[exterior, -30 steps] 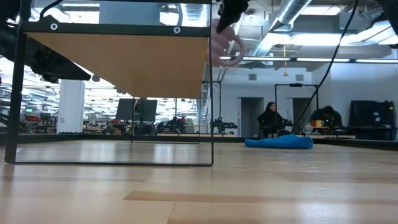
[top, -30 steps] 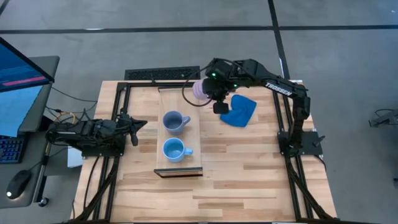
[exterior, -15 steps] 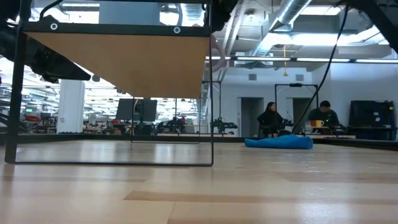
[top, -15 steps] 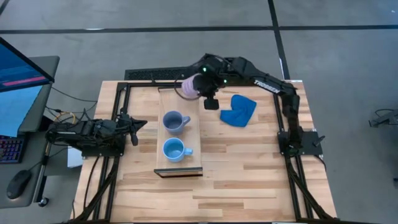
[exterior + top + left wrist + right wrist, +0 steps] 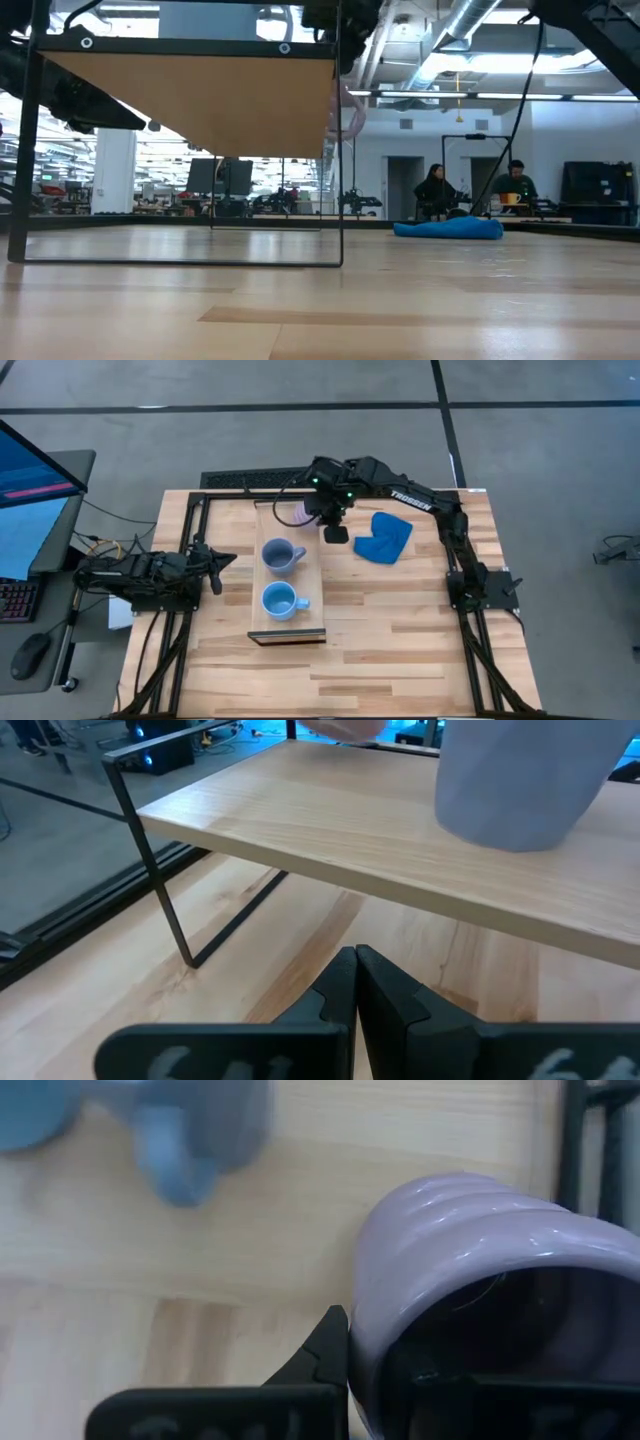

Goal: Stack small to large cups/mugs on shelf
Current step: Put the light purple mug on the shelf

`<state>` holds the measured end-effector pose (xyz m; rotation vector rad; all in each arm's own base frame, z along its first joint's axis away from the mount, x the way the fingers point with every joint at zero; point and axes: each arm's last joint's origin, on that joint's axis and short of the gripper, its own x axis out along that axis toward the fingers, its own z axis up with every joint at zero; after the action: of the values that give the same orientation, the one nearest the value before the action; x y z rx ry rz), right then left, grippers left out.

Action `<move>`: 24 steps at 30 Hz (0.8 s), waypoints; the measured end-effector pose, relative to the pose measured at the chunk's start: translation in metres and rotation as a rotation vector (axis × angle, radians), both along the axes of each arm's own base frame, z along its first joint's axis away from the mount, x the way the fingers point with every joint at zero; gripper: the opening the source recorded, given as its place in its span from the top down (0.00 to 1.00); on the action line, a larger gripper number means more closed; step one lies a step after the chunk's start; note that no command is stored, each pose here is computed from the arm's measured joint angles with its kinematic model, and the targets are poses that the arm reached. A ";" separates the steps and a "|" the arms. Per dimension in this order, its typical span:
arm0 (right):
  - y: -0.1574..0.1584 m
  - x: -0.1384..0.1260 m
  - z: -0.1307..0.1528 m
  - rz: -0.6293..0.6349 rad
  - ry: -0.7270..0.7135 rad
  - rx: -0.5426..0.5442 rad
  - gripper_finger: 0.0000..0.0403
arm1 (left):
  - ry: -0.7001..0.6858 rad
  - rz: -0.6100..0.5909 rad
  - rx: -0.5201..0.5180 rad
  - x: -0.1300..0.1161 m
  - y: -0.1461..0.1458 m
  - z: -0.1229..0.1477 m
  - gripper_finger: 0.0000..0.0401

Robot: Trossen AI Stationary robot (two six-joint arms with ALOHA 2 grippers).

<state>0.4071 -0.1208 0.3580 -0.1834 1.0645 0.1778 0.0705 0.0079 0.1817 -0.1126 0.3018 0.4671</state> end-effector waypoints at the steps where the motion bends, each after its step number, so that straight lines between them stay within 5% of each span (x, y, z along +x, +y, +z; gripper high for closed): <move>1: 0.001 -0.001 -0.001 0.005 0.010 0.014 0.91 | 0.000 0.001 0.000 0.000 0.000 0.000 1.00; 24: 0.012 0.003 0.002 0.056 -0.017 -0.001 0.91 | -0.002 0.010 -0.011 0.000 0.000 0.000 1.00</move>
<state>0.4103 -0.1092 0.3597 -0.2154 1.0434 0.2255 0.0703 0.0081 0.1814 -0.1250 0.3017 0.4757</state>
